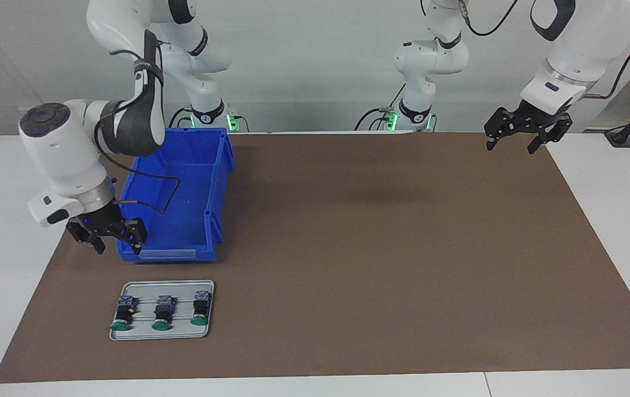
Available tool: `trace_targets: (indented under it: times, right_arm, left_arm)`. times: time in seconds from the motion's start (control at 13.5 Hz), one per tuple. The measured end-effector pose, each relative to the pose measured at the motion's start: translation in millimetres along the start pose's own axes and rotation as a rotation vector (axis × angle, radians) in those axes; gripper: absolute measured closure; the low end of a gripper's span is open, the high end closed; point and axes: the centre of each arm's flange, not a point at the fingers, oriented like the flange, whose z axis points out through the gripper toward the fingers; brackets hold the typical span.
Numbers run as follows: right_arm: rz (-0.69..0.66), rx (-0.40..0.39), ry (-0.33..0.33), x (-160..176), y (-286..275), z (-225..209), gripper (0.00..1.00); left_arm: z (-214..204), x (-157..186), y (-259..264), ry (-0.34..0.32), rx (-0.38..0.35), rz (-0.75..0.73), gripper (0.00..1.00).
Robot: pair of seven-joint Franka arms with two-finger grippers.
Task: Place and press button with both arms
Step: 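Reach the right gripper toward the metal tray of buttons, then grasp a green-black push button from the tray with the right gripper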
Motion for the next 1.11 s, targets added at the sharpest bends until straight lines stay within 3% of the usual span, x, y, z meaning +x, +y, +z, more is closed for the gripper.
trace_targets:
  times: [0.52,0.89,1.11]
  right_arm:
    - [-0.009,-0.006,0.095,20,-13,92,0.16]
    - [-0.014,0.048,0.135,39,-43,92,0.16]
    - [-0.027,0.058,0.133,38,-57,117,0.16]
  left_arm:
    - [0,0,0,0.0,0.0,0.0,0.0]
    - [0,0,0,0.0,0.0,0.0,0.0]
    - [0,0,0,0.0,0.0,0.0,0.0]
